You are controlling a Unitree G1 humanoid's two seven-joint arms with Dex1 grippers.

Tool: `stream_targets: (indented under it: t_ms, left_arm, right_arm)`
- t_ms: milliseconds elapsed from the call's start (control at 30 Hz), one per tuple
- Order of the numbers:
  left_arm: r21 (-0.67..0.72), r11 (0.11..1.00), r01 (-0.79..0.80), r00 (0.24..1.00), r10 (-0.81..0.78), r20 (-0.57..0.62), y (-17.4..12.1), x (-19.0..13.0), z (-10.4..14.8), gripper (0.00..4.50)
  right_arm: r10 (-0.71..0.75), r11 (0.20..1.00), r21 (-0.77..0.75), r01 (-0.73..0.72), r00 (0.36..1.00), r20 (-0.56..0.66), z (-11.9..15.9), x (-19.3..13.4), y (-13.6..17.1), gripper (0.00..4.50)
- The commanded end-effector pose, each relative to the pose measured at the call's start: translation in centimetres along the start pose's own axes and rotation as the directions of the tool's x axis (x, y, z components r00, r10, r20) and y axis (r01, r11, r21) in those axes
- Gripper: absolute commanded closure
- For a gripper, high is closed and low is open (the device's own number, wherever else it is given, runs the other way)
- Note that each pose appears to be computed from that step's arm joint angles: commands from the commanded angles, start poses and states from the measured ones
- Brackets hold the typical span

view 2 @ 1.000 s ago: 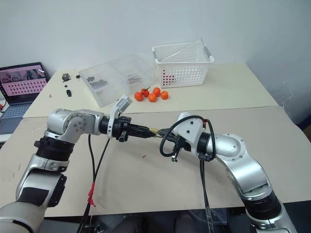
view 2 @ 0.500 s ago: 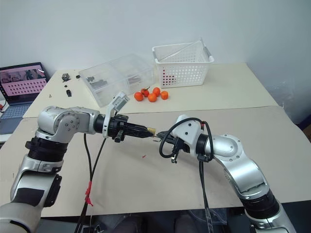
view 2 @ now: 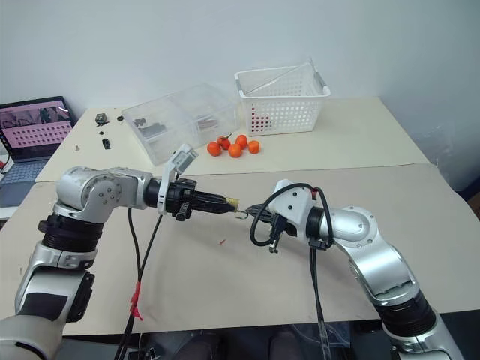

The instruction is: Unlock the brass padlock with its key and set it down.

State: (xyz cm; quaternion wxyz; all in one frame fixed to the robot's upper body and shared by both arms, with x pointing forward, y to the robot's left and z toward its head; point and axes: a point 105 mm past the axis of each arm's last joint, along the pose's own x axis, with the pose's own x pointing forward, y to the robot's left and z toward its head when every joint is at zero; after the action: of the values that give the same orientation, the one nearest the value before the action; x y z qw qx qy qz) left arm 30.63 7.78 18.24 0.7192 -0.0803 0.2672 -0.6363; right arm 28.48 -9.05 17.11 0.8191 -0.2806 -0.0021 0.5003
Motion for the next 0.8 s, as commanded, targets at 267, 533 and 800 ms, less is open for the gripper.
stream_targets:
  t_ms: [267,533,800]
  left_arm:
    - [0.054,0.998,-0.015,1.0,0.016,-0.025,0.3,-0.3,-0.5,4.41]
    - [0.013,0.998,-0.063,0.998,0.063,-0.032,1.4,-0.5,-1.3,4.41]
    - [-0.108,0.994,0.019,0.999,-0.023,-0.036,0.1,0.7,-2.6,4.41]
  right_arm:
    - [0.078,0.997,0.004,-0.078,0.991,0.105,3.5,-2.0,-0.9,3.68]
    - [0.215,0.976,0.015,-0.219,0.969,0.122,4.8,-2.0,1.7,0.93]
    - [0.225,0.974,0.001,-0.225,0.973,0.055,3.4,-2.1,2.4,0.03]
